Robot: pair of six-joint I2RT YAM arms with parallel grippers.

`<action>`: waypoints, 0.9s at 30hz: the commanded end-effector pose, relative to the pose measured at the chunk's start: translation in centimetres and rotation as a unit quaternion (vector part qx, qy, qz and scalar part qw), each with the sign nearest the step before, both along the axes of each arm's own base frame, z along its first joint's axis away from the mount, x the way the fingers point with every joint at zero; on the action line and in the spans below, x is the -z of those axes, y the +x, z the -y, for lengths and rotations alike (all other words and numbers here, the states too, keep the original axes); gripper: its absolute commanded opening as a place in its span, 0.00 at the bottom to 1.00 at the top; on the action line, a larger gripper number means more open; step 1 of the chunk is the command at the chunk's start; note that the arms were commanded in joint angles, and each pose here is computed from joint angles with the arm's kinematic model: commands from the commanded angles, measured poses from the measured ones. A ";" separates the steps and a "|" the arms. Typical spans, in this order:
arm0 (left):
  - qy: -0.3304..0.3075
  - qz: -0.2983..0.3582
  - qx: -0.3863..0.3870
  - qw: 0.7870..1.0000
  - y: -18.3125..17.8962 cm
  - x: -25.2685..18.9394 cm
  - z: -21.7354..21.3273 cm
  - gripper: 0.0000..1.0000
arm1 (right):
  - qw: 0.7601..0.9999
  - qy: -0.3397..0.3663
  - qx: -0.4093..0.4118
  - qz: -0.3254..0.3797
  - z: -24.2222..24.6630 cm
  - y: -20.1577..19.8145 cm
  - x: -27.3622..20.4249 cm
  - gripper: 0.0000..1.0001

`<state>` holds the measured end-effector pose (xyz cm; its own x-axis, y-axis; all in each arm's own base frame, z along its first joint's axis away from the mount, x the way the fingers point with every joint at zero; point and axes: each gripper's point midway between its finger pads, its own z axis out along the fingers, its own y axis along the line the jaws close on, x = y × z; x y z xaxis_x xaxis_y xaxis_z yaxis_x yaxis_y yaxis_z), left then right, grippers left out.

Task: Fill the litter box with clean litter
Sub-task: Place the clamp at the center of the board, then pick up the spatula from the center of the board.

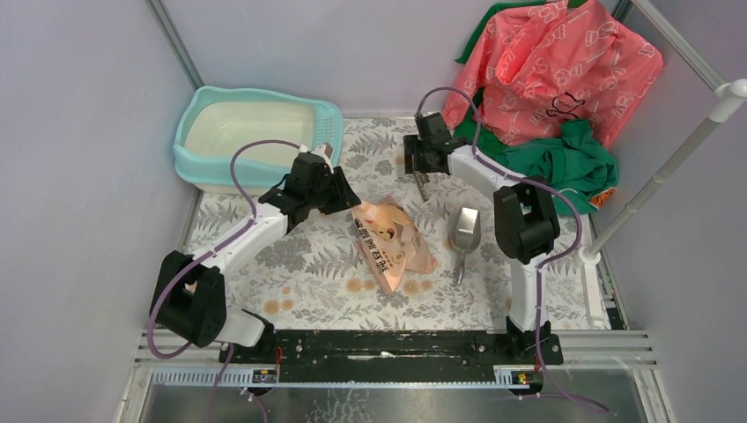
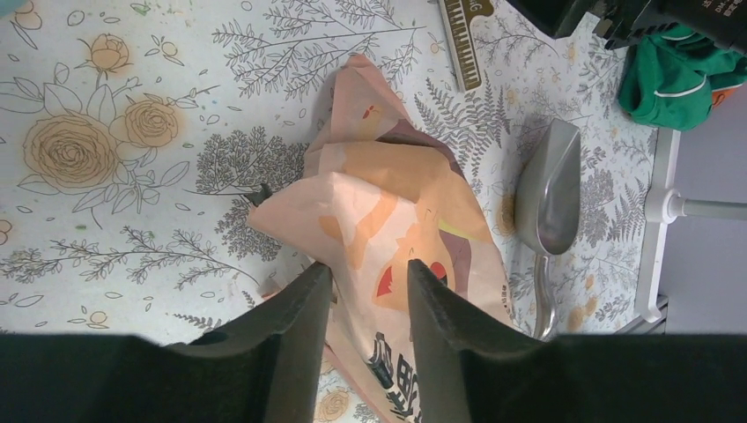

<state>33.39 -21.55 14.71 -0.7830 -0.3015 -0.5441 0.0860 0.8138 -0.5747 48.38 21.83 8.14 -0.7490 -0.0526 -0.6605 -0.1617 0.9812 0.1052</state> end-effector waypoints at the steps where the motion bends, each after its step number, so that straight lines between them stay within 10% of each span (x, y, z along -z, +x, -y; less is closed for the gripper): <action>1: -0.021 0.053 0.002 0.998 0.7 -2.7 0.0 0.47 | 0.999 0.029 -0.020 0.023 -1.1 -0.7 -3.4 0.76; 15: -0.006 0.061 -0.030 0.998 -1.9 -2.9 -2.4 0.63 | 0.997 0.064 -0.051 0.003 1.5 -21.9 -4.0 0.81; 22: -0.005 0.053 -0.035 0.998 -2.7 -2.2 -2.8 0.66 | 0.994 -0.065 0.088 -0.012 8.8 -23.1 -0.6 0.80; 27: 0.004 0.061 -0.041 0.997 -3.0 -2.6 -3.4 0.98 | 0.989 -0.089 0.121 -0.002 10.2 -22.4 -0.1 0.79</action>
